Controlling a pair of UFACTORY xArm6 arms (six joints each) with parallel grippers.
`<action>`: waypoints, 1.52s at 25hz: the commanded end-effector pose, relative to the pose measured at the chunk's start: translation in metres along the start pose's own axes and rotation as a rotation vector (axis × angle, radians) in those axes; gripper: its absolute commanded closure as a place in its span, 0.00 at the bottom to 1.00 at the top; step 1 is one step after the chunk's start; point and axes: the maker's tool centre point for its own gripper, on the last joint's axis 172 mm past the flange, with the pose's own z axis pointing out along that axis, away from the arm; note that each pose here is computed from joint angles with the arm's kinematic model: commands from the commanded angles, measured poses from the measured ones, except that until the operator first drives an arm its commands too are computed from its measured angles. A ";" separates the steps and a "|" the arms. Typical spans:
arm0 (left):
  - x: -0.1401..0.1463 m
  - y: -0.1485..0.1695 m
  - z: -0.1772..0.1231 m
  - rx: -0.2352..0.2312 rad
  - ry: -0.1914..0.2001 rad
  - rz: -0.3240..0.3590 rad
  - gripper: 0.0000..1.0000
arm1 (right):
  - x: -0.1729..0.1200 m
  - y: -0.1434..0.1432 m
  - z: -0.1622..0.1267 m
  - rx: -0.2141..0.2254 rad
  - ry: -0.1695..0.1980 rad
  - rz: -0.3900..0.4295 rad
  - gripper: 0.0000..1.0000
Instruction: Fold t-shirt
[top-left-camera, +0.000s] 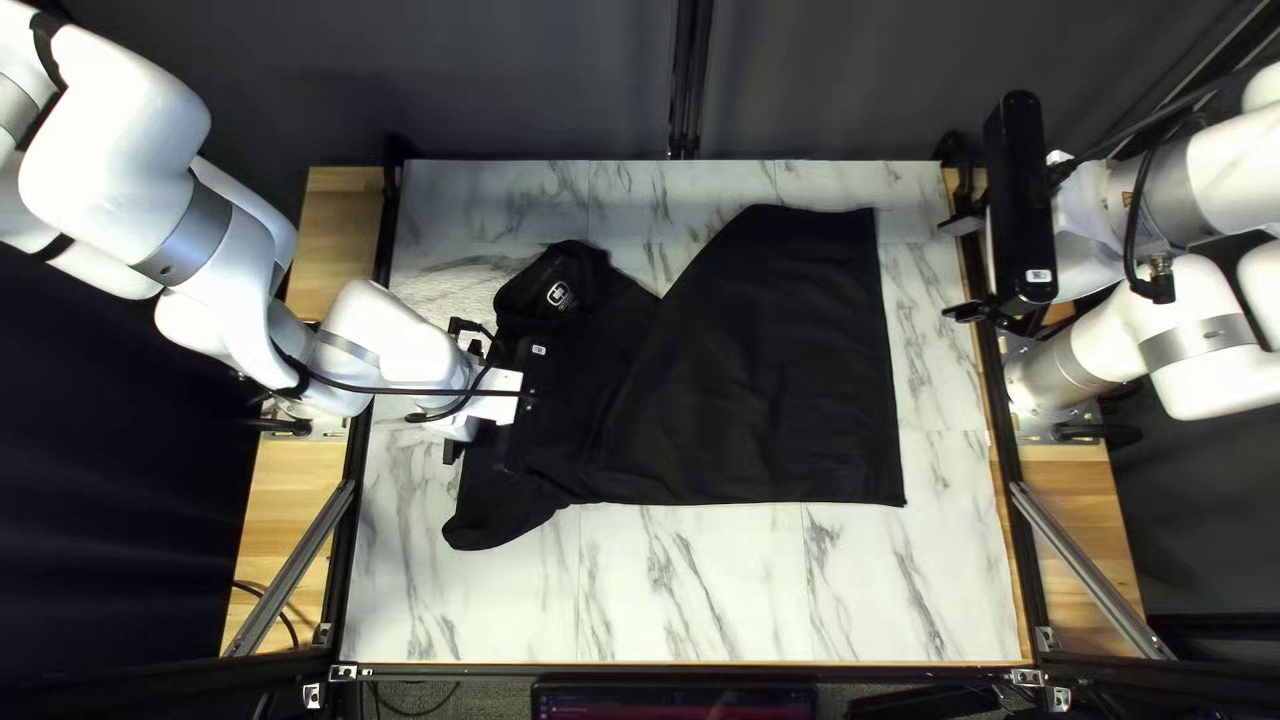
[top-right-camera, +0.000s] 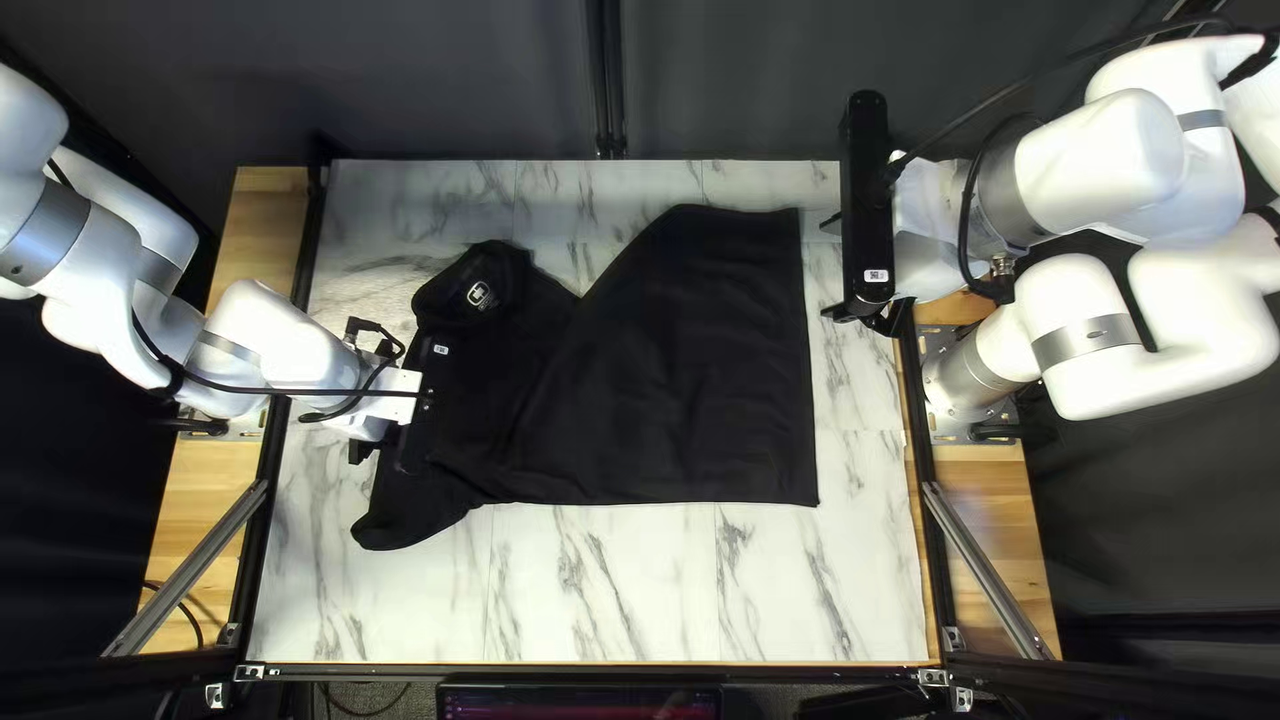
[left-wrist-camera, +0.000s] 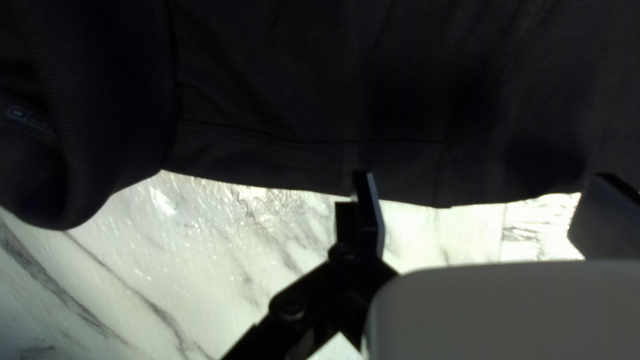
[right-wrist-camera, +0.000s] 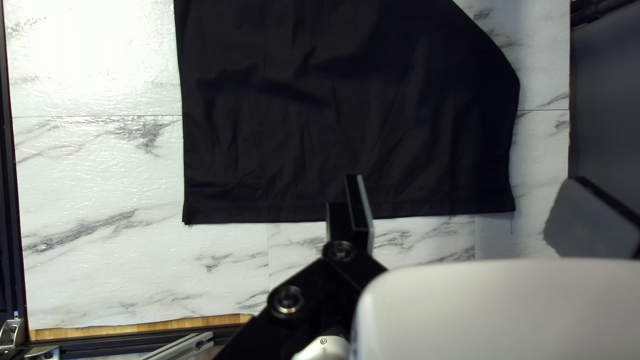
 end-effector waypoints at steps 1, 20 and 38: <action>0.001 0.001 0.003 -0.007 0.006 0.005 0.05 | 0.000 0.000 0.000 0.000 0.000 0.000 0.00; 0.005 0.003 0.002 -0.020 0.007 0.022 0.97 | 0.000 0.000 0.000 0.000 0.000 0.000 0.00; 0.014 0.011 -0.081 0.079 -0.016 -0.019 1.00 | 0.000 0.000 0.000 0.000 0.000 0.000 0.00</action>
